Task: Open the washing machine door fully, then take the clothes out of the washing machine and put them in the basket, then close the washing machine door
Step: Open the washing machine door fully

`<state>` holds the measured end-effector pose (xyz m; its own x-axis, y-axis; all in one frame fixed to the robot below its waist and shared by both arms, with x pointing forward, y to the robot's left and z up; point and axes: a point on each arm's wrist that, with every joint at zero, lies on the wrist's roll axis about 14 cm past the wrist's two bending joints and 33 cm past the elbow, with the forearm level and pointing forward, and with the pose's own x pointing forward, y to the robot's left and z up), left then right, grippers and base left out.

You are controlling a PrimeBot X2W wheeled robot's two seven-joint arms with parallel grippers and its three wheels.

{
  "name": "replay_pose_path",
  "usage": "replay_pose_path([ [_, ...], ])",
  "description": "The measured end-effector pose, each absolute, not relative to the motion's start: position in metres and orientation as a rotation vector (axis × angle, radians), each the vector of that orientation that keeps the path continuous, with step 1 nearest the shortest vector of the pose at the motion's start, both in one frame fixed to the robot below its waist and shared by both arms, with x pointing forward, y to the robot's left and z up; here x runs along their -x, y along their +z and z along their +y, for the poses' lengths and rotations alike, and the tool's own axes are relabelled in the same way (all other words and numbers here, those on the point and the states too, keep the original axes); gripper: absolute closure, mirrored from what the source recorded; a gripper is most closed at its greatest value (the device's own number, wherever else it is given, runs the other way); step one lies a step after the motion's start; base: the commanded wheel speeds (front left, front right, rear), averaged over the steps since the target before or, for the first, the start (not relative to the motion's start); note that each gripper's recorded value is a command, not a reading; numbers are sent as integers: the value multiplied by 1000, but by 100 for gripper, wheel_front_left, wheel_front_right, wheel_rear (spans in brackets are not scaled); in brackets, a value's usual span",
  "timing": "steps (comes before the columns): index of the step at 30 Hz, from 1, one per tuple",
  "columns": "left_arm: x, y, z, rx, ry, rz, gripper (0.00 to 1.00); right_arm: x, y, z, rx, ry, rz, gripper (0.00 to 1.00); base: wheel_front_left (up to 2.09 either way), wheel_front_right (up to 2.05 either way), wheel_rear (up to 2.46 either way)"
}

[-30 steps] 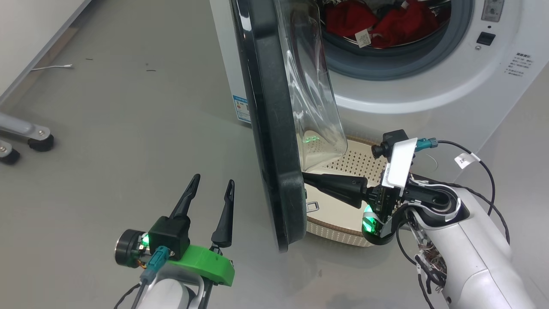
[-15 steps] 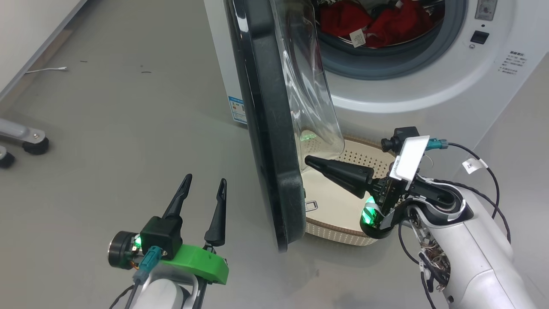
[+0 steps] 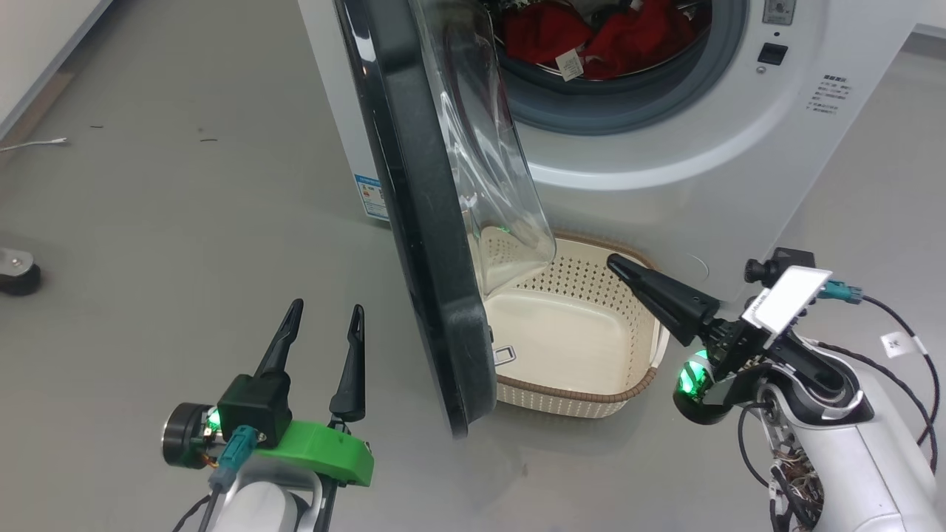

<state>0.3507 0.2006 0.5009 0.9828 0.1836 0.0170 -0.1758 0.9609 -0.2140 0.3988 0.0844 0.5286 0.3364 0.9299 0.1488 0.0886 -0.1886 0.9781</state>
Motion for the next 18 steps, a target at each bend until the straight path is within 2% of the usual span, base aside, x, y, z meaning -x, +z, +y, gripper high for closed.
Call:
replay_pose_path([
  [1,-351,501,200,213,179,-36,0,-402,528,77,-1564,991,923,93,0,0,0],
  [2,-351,500,199,214,176,-35,0,-404,528,71,-1560,974,897,73,0,0,0],
  [3,-352,500,198,215,173,-33,0,-405,528,65,-1549,961,877,56,0,0,0],
  [4,-352,499,197,216,170,-32,0,-407,527,59,-1543,939,850,31,0,0,0],
  [5,-353,499,196,216,167,-33,0,-410,526,53,-1536,914,825,0,0,0,0],
  [18,-355,496,187,219,141,-24,0,-414,481,-37,-1272,532,587,0,0,0,0],
])
